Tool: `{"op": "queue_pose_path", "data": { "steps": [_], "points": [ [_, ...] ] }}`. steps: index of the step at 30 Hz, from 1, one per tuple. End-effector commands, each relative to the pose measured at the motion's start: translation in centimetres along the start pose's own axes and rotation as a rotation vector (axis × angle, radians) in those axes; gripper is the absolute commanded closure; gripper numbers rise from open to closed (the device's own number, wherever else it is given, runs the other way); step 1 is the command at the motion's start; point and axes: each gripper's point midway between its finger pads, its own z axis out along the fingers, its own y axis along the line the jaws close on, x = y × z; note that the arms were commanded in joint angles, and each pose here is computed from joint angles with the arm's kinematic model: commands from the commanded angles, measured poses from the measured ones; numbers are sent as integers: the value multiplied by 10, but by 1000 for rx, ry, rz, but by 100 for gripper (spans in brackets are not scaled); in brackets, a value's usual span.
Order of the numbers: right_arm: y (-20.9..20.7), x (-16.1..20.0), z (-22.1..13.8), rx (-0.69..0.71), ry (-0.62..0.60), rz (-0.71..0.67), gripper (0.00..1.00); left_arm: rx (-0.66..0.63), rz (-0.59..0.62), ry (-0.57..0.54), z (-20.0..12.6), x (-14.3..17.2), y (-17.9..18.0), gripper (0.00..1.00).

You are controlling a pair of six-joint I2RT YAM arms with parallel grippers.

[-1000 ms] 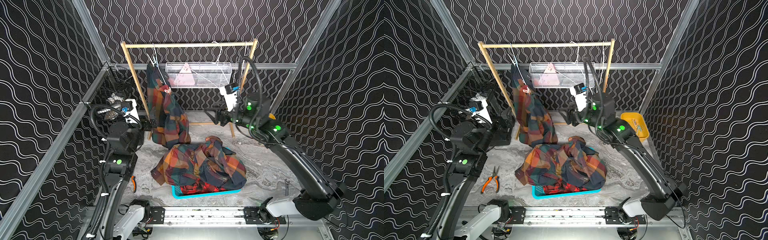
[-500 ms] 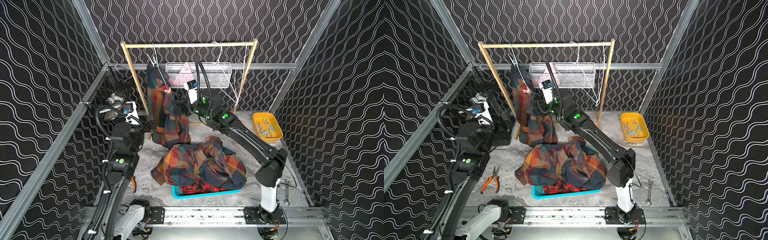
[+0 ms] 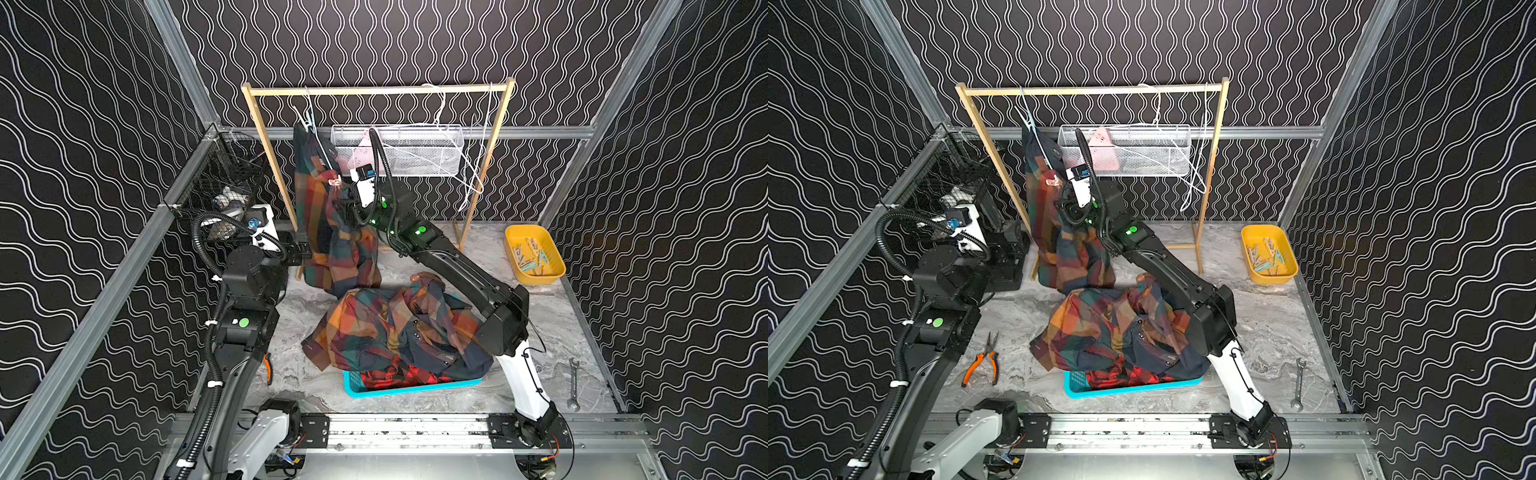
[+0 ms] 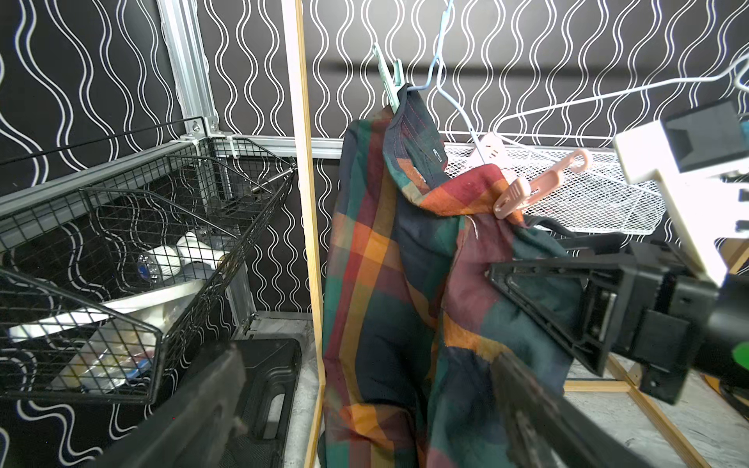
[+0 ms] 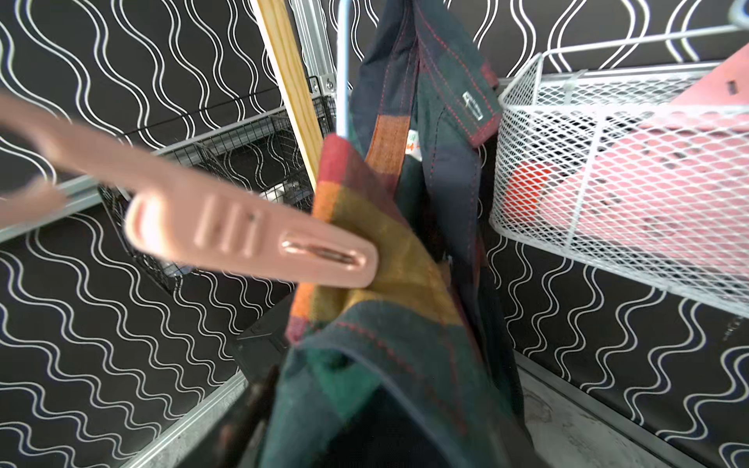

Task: Remove the clothespins securing long-sleeve shirts to the hanger
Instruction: Pick up the hanger from the clothesline.

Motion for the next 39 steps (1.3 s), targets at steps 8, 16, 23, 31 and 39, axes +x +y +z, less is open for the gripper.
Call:
{"op": "queue_pose_path", "data": {
  "steps": [8,16,23,31,39],
  "points": [
    [0,-45,-16,33,-135,-25,97,15,7,-30,0,-6,-3,1],
    [2,-74,-36,45,-208,-29,100,18,7,-29,1,-5,-3,1],
    [8,-95,-56,32,-261,-20,100,17,7,-30,1,-5,-3,1],
    [11,-92,-96,-10,-218,-5,100,1,19,-31,3,-5,0,1],
    [-9,-83,-160,-34,-205,58,100,4,15,-10,16,2,1,1]
  ]
}}
